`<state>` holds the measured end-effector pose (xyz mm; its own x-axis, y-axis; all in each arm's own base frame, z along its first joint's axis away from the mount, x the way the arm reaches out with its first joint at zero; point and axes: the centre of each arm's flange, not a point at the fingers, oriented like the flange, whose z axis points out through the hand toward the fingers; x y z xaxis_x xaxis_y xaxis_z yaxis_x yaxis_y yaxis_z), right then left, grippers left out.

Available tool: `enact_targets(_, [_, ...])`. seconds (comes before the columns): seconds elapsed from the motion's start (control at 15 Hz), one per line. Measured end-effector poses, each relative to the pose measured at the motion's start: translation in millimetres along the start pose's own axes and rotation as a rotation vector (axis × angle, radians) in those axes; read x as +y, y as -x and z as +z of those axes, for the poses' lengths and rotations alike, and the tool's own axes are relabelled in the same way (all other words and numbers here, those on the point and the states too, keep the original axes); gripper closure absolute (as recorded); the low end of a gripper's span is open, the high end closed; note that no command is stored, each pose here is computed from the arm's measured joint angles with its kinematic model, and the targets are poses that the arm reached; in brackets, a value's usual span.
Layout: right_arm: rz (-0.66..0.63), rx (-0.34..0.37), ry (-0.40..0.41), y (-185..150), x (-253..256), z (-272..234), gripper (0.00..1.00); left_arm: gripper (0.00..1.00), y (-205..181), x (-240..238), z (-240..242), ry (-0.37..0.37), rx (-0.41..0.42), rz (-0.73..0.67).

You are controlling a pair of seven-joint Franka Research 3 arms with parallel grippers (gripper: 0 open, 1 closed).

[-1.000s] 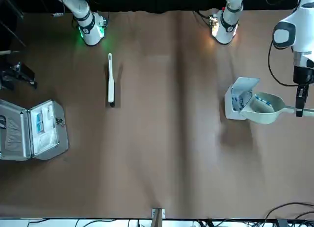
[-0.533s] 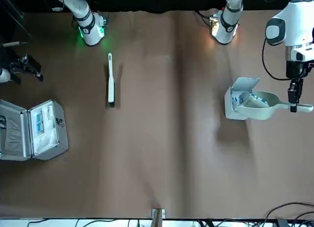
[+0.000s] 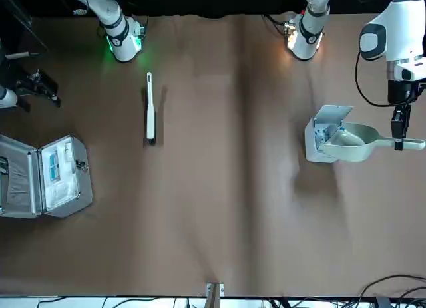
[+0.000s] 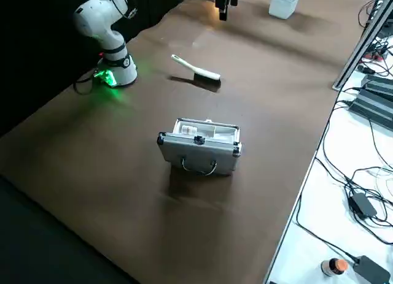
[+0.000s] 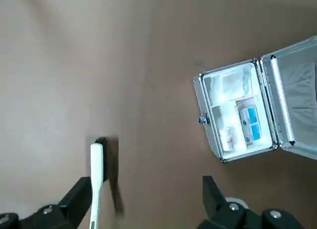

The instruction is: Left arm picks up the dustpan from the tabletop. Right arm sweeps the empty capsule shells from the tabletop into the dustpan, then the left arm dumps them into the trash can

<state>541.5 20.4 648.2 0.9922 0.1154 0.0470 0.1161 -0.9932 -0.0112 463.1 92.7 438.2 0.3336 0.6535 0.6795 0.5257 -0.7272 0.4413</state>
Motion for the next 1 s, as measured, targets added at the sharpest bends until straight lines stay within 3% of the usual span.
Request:
enact_targets(0.4, [0.012, 0.001, 0.001, 1, 7, -4, 0.01, 0.67, 7, 1, 6, -0.028, 0.013, -0.004])
enact_targets(1.0, [0.019, 0.004, 0.002, 2, 11, -6, 0.01, 0.67, 6, 7, 1, 0.007, 0.072, -0.067])
